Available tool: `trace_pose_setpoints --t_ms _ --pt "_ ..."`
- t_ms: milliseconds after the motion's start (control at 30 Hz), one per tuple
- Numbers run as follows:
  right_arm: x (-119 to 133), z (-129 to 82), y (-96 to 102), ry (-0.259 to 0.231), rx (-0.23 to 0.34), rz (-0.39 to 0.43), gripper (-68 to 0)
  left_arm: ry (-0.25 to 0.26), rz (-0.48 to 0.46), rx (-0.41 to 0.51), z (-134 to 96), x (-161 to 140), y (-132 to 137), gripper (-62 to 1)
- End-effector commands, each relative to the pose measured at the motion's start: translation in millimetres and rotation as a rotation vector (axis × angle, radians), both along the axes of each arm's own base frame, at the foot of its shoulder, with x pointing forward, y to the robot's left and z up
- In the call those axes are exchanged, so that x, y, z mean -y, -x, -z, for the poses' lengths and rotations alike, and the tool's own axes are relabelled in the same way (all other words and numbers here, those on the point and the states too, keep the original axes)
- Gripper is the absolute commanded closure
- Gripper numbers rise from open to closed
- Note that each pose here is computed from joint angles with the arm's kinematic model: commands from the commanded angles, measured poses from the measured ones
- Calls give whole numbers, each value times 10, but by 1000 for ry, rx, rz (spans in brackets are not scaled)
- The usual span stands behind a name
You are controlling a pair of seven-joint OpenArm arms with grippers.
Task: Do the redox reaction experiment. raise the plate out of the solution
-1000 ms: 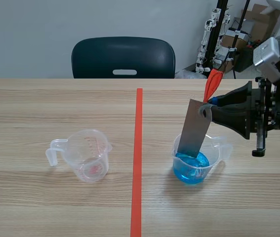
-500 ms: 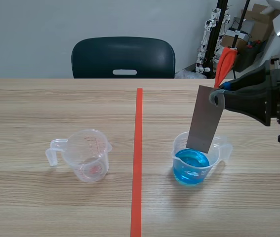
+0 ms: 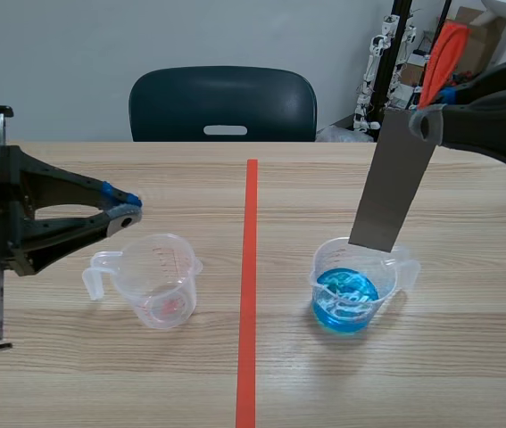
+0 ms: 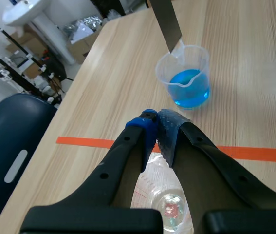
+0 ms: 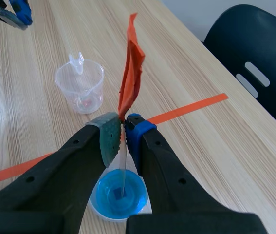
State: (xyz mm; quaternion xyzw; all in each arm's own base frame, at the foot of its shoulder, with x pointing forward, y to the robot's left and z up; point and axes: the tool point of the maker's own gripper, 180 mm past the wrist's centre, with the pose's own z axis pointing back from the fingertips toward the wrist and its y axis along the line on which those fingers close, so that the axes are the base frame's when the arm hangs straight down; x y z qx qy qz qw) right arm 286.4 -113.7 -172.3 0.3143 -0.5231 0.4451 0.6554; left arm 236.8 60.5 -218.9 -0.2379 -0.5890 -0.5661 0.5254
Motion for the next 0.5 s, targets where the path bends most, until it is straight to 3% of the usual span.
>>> trace_pose_setpoints --t_ms 0,167,467 --pt "28 -145 -59 -20 34 13 -57 21 -13 34 -106 25 -99 -23" --pt "34 -141 -62 -19 27 17 -57 11 -25 24 -92 172 -208 -23" --pt "37 -193 -89 -35 26 29 -48 42 -13 -2 -25 519 -307 -26"
